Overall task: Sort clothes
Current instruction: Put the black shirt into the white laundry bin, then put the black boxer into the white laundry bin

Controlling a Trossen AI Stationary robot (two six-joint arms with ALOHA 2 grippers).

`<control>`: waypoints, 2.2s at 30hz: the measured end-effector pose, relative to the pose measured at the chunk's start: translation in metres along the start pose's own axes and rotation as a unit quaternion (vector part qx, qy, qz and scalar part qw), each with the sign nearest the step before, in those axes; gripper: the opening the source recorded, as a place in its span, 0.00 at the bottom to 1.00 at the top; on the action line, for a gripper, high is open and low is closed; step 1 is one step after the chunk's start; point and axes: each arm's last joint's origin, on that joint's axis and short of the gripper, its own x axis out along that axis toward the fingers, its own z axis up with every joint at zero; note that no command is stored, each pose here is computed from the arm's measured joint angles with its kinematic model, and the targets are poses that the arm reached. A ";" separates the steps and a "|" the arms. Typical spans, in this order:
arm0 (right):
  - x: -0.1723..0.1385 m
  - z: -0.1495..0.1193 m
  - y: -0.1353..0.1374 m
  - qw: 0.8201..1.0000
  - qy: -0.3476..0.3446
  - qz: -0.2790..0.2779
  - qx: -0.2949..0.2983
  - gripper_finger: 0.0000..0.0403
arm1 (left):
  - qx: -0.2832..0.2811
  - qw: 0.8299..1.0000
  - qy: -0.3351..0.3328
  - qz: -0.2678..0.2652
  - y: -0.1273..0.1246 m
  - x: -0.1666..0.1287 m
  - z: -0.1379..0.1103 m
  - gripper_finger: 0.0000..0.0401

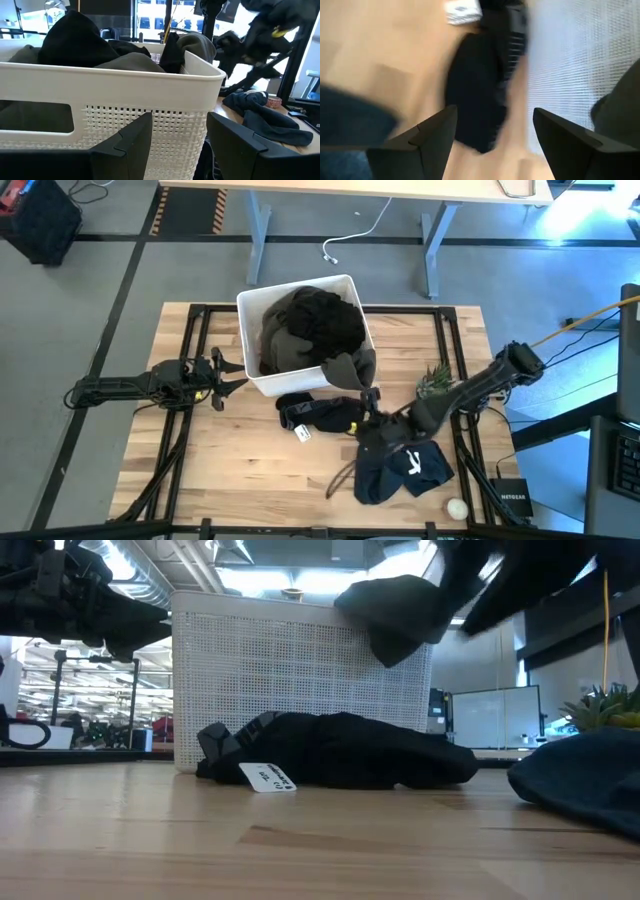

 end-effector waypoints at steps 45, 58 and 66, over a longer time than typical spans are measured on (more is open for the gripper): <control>-0.108 0.023 -0.148 0.926 -0.303 0.057 0.217 0.69 | 0.000 1.000 0.000 0.000 0.000 0.000 0.000 0.46; -0.005 0.027 -0.036 0.963 -0.158 0.139 0.170 0.69 | 0.000 1.000 0.000 0.000 0.000 0.000 0.000 0.46; 0.081 0.029 -0.010 0.985 -0.071 0.042 0.152 0.69 | 0.000 1.000 0.000 0.000 0.000 0.000 0.000 0.46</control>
